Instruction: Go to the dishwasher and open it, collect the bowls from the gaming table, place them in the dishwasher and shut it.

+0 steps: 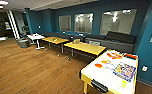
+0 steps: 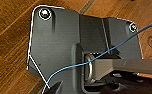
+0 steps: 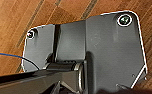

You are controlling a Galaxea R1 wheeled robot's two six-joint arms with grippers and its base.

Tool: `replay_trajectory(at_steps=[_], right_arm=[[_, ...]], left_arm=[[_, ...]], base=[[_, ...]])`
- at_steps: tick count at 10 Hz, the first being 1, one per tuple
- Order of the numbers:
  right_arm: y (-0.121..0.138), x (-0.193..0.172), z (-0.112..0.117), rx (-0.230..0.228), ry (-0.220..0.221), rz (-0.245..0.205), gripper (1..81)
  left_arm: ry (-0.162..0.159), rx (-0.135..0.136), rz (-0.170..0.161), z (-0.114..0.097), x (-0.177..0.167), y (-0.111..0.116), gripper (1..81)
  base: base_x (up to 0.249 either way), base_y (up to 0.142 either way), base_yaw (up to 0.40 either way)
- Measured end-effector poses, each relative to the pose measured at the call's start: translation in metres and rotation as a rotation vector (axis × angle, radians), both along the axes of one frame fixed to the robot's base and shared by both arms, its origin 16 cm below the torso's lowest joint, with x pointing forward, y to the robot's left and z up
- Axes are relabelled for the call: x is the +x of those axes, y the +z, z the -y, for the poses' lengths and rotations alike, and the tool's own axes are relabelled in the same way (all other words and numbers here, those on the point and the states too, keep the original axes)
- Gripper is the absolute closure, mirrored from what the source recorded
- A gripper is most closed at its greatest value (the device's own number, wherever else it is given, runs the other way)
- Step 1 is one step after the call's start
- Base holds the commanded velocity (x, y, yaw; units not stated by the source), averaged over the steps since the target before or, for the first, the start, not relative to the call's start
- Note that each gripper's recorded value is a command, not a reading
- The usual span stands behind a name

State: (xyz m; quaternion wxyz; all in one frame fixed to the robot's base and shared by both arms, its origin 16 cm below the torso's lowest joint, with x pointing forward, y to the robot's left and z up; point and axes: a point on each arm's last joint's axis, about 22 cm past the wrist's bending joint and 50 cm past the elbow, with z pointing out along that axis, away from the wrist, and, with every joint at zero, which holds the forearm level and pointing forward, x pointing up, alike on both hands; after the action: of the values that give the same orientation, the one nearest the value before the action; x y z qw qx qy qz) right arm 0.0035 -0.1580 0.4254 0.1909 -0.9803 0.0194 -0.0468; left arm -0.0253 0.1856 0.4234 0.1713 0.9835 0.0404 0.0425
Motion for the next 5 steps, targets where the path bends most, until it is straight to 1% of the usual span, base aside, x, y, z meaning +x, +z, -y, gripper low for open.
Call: replay_trajectory(at_steps=[2, 3, 4, 5], right_arm=[[-0.001, -0.003, 0.002, -0.006, 0.000, -0.004, 1.0], [-0.001, -0.006, 0.002, -0.009, 0.004, -0.009, 1.0], [-0.001, -0.001, 0.002, -0.009, 0.002, -0.001, 1.0], [-0.001, 0.000, 0.002, -0.009, 0.002, 0.001, 1.0]], left_arm=[[-0.001, 0.001, 0.004, -0.001, 0.005, 0.000, 1.0], [0.002, 0.000, 0.016, 0.000, 0.011, 0.000, 1.0], [0.001, -0.004, 0.008, 0.003, 0.007, 0.000, 1.0], [0.001, -0.006, 0.001, 0.005, 0.001, 0.000, 1.0]], base=[[0.000, -0.296, 0.000], [0.000, -0.296, 0.000], [0.000, -0.295, 0.000], [0.000, -0.259, 0.000]])
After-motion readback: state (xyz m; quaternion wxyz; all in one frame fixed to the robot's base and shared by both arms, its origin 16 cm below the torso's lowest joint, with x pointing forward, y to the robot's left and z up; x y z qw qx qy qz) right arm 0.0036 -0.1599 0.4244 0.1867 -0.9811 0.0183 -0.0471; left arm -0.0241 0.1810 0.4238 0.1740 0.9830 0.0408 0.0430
